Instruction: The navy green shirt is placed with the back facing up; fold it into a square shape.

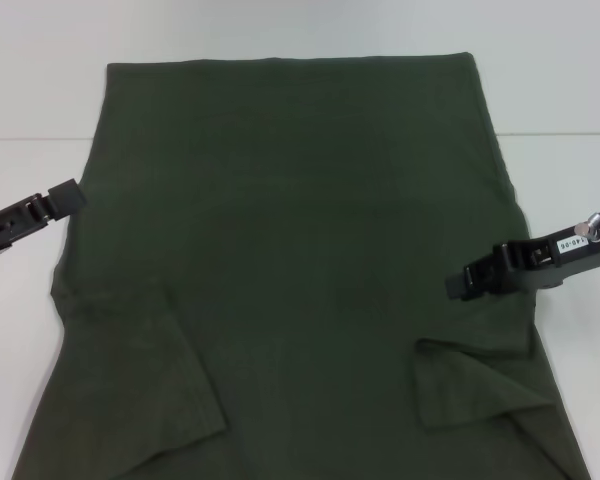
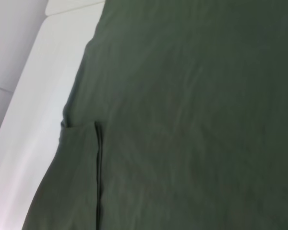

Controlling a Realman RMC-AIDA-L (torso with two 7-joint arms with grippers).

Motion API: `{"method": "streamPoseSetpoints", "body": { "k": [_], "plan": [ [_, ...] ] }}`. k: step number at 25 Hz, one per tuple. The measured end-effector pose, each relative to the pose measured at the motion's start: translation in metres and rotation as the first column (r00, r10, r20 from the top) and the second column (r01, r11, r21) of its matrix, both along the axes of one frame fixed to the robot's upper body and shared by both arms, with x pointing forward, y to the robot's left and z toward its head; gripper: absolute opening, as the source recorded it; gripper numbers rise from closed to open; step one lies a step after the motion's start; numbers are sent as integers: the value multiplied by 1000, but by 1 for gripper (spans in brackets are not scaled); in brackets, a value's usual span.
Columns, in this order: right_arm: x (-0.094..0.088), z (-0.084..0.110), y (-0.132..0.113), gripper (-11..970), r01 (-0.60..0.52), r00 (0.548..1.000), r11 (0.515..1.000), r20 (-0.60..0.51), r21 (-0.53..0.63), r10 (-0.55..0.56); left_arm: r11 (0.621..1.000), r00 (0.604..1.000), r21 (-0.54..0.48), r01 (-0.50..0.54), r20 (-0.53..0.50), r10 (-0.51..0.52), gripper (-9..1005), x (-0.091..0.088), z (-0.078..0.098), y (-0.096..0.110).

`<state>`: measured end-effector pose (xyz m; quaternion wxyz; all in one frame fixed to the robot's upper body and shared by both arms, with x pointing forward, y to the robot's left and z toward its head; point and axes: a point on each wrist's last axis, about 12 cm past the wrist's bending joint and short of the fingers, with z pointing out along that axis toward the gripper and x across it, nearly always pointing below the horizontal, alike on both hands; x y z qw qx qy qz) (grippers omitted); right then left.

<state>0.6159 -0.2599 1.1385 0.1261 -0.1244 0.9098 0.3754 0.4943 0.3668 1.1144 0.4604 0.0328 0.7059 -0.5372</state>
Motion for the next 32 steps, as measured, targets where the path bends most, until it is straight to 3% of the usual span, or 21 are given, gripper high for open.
{"method": "streamPoseSetpoints", "body": {
  "k": [1,8,12,17,21,32],
  "plan": [
    [0,-1,0,60,-2,1000,1000,-3,-2,2,1000,1000,0,0,0,0,729,0,0,0],
    [1,8,-2,358,3,999,998,34,67,-5,1000,1000,-8,-1,-5,1,723,0,1,2],
    [5,18,-11,519,15,996,993,83,117,-25,999,992,-8,42,-123,-43,720,-7,3,14],
    [13,33,-22,557,41,988,993,142,115,-57,987,920,-17,159,-359,-154,716,-37,1,31],
    [16,39,-25,580,51,982,993,175,102,-68,986,849,15,163,-511,-132,713,-66,-8,43],
    [16,36,-23,581,54,981,994,179,94,-70,994,737,81,77,-676,-2,704,-111,-27,65]
  ]
}}
